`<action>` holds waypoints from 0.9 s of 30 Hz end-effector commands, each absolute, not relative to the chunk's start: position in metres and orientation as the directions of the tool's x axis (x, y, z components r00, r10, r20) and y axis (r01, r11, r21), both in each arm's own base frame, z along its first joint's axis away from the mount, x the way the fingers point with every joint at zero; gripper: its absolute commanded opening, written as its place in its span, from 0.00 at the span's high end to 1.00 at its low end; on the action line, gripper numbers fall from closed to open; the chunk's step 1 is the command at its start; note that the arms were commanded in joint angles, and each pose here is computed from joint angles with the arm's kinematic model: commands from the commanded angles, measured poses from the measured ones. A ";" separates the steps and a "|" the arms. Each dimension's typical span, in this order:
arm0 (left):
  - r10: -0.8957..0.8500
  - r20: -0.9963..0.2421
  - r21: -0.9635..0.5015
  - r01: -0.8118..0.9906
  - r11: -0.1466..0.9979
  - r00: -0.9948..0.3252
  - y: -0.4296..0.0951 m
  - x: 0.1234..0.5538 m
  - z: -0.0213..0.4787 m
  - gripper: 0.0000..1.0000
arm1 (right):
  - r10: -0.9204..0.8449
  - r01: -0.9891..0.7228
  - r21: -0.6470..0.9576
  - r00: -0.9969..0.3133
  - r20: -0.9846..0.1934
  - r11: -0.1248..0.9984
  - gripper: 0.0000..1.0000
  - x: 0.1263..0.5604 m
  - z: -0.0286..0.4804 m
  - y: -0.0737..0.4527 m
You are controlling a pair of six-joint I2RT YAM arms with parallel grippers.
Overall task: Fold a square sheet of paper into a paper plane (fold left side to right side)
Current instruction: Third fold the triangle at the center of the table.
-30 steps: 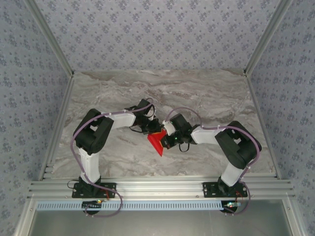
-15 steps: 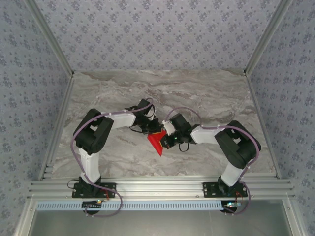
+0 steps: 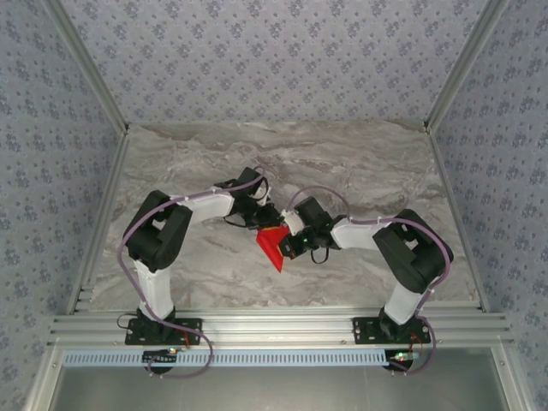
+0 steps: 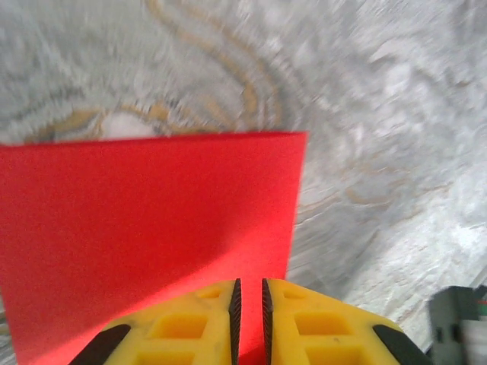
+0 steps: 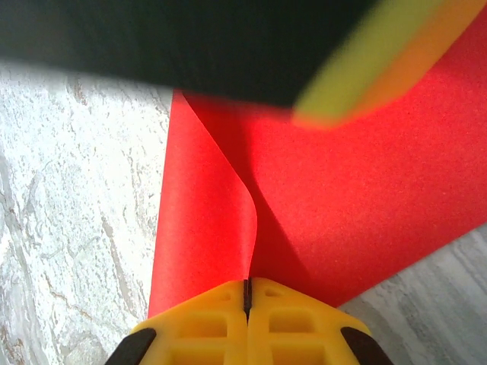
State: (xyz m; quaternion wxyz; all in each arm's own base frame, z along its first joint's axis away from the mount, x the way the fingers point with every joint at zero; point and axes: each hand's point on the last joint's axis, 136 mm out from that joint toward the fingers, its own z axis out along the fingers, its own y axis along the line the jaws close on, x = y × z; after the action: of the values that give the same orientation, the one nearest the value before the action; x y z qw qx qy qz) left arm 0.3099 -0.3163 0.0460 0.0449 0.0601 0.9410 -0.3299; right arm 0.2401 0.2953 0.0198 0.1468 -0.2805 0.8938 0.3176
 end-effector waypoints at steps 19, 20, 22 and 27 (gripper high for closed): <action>0.011 -0.182 -0.732 0.143 0.666 -0.983 -0.288 0.275 0.084 0.85 | -0.479 -0.587 0.444 -0.809 -0.339 0.677 1.00 0.226 -0.005 0.284; 0.017 -0.177 -0.733 0.143 0.665 -0.984 -0.290 0.273 0.082 0.85 | -0.481 -0.588 0.445 -0.808 -0.340 0.675 1.00 0.226 -0.005 0.285; 0.029 -0.169 -0.729 0.144 0.669 -0.985 -0.293 0.270 0.076 0.85 | -0.482 -0.590 0.444 -0.808 -0.340 0.675 1.00 0.226 -0.004 0.286; 0.044 -0.142 -0.720 0.134 0.681 -0.989 -0.299 0.263 0.060 0.85 | -0.489 -0.592 0.439 -0.806 -0.334 0.676 1.00 0.225 -0.005 0.286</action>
State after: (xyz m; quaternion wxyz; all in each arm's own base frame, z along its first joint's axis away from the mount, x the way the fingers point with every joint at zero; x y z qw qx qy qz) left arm 0.2643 -0.2918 0.0646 0.0616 0.0459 0.9190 -0.3868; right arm 0.2394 0.2987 0.0197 0.1372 -0.2923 0.8947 0.3086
